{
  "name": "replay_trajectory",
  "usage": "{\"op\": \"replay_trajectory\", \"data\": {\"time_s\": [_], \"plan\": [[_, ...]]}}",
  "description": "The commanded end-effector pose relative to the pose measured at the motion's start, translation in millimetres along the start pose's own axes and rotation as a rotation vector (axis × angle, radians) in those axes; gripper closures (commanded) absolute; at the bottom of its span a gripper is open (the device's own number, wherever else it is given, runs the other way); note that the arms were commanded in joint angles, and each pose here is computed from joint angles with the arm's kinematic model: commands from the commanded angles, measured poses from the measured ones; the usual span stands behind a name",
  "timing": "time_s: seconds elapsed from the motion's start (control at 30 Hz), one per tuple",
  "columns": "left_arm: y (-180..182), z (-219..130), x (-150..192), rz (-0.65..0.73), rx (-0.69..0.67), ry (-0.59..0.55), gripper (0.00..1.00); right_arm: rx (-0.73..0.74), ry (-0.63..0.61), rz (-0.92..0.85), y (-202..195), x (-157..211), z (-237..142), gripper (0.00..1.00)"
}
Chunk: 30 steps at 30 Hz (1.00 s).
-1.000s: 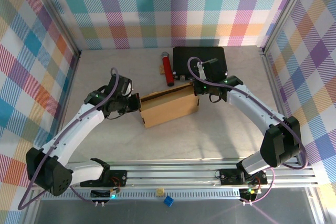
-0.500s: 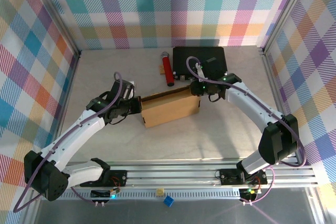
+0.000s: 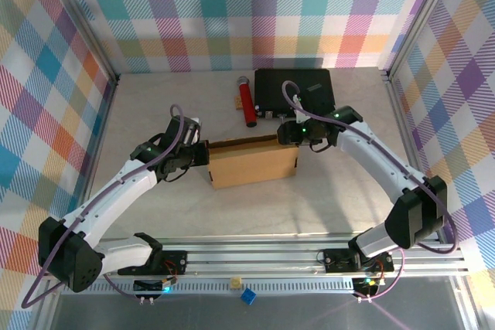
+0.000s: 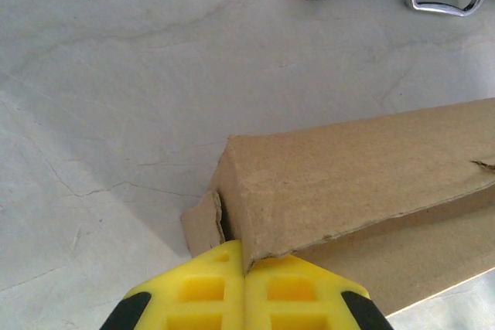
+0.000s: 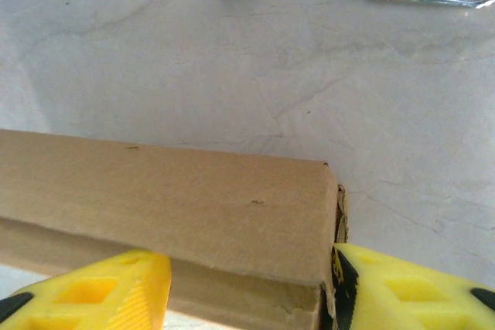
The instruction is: Fold the paper box
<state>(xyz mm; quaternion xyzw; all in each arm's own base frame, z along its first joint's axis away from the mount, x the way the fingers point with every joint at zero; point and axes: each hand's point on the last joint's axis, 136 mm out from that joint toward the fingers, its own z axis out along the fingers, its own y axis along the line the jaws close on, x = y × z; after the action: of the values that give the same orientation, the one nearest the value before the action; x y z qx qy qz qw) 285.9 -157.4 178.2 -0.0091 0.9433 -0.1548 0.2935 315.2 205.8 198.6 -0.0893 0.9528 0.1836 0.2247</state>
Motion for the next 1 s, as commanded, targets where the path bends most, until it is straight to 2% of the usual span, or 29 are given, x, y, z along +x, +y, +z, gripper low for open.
{"op": "replay_trajectory", "data": {"time_s": [0.0,0.27,0.4,0.47,0.53,0.6,0.7,0.73,0.97], "plan": [[6,11,33,0.027,-0.033,0.132,1.0,-0.05,0.005,0.046,13,5,-16,0.42],[5,11,32,0.028,-0.034,0.127,1.0,-0.014,-0.056,0.157,5,1,-42,0.4],[4,10,32,0.029,-0.033,0.124,1.0,0.023,-0.09,0.396,-4,0,-62,0.37],[4,10,31,0.029,-0.033,0.122,1.0,0.052,-0.058,0.605,-9,10,-69,0.38],[3,9,31,0.03,-0.032,0.119,1.0,0.001,-0.001,0.776,0,20,-71,0.37],[3,9,31,0.031,-0.03,0.115,1.0,-0.103,0.032,0.893,15,24,-65,0.32],[2,9,31,0.032,-0.028,0.113,1.0,-0.251,0.055,1.1,29,23,-48,0.04],[2,9,31,0.033,-0.029,0.112,1.0,-0.293,0.06,1.15,33,20,-44,0.01],[0,9,31,0.042,-0.03,0.109,1.0,-0.353,0.11,1.273,49,3,-31,0.01]]}}
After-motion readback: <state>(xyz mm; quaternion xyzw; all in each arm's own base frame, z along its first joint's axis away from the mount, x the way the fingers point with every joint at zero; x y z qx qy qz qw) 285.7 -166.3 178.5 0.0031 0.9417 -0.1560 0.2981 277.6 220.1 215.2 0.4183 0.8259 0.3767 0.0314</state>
